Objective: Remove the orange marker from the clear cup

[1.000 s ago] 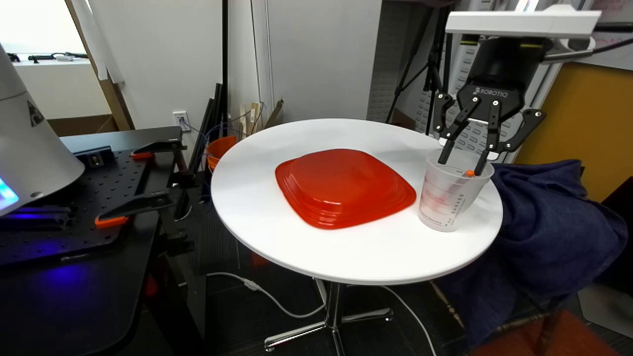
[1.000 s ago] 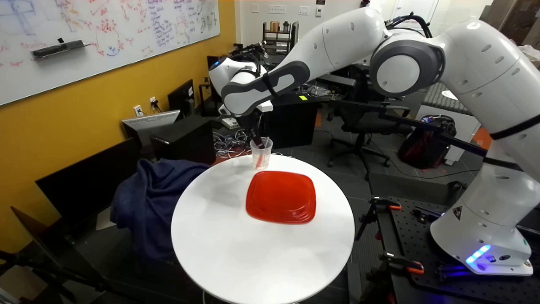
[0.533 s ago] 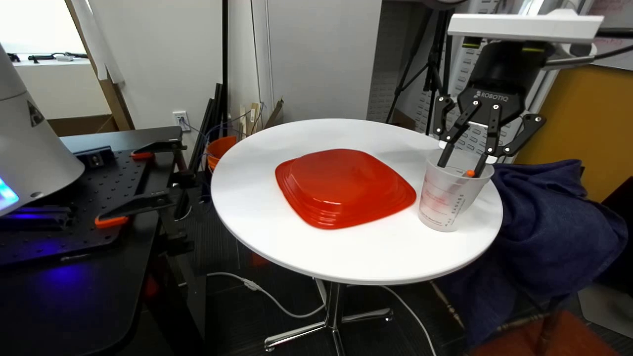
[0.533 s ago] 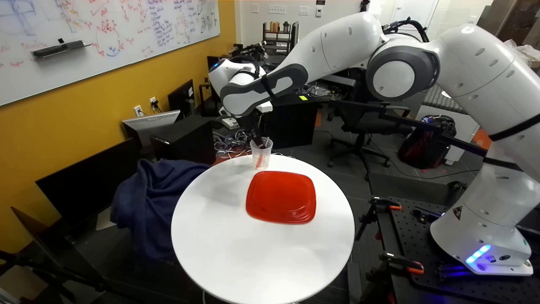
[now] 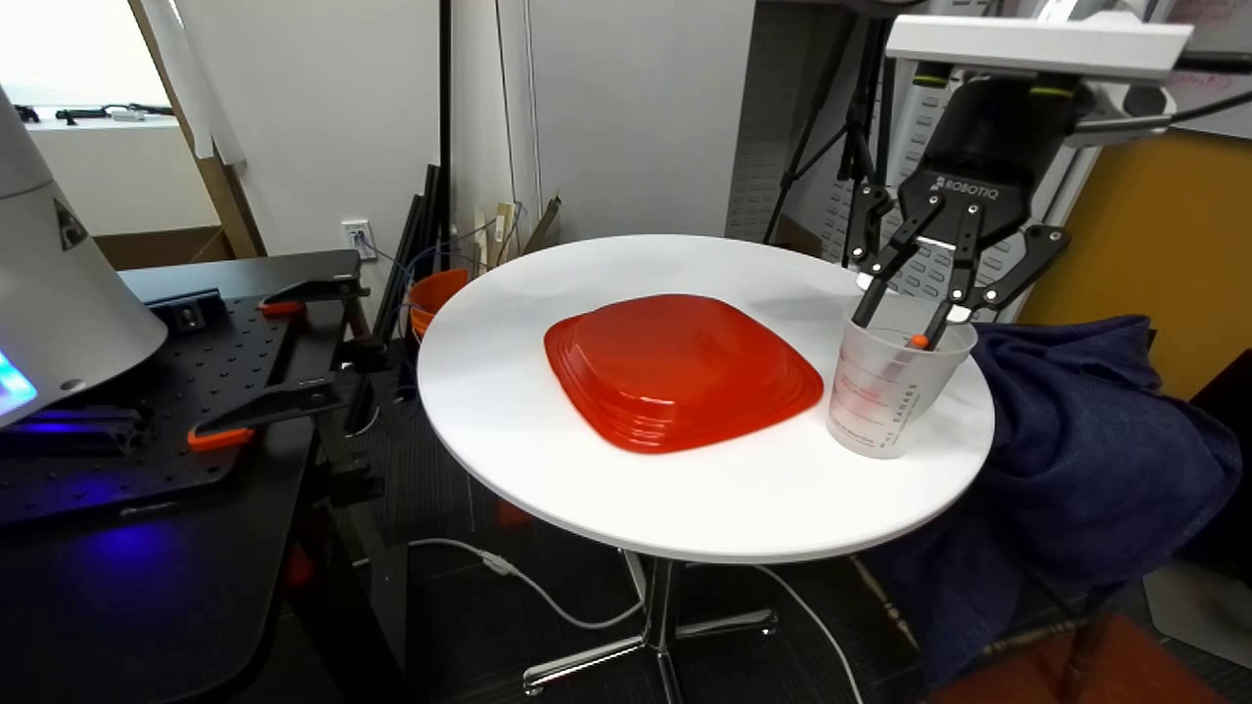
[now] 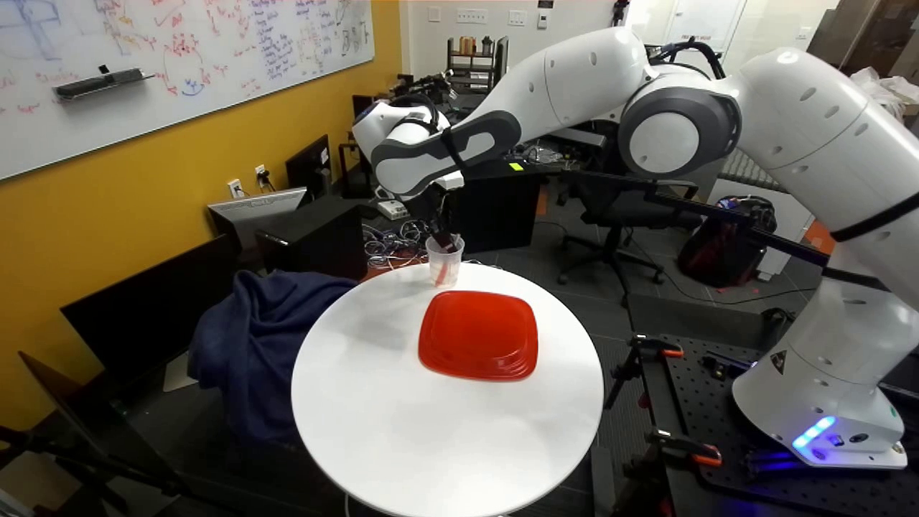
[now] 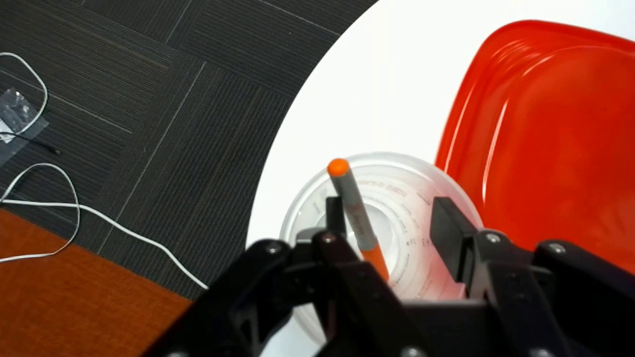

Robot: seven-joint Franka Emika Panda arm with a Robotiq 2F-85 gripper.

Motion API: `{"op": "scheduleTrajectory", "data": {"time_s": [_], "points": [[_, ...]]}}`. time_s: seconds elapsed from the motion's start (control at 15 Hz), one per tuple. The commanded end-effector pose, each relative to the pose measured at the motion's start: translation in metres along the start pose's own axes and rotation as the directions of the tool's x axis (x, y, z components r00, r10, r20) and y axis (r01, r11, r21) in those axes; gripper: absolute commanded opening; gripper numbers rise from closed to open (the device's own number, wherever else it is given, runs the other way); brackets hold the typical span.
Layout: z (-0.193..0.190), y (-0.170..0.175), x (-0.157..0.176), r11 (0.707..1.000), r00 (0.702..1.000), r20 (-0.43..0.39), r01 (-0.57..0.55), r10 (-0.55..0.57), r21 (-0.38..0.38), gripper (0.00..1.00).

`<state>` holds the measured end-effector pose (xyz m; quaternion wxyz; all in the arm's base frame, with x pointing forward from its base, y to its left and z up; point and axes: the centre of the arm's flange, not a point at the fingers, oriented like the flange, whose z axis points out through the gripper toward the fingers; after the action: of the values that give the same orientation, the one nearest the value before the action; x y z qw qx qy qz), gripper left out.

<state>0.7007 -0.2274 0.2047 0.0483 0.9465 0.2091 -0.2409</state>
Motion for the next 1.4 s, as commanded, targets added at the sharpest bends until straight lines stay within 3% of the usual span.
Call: {"op": "scheduleTrajectory", "data": {"time_s": [0.0, 1.33], "points": [[-0.012, 0.01, 0.007, 1.0, 0.999, 0.033, 0.003, -0.004, 0.016, 0.51], [-0.008, 0.022, 0.02, 0.998, 0.996, 0.064, -0.063, 0.065, -0.021, 0.49]]}}
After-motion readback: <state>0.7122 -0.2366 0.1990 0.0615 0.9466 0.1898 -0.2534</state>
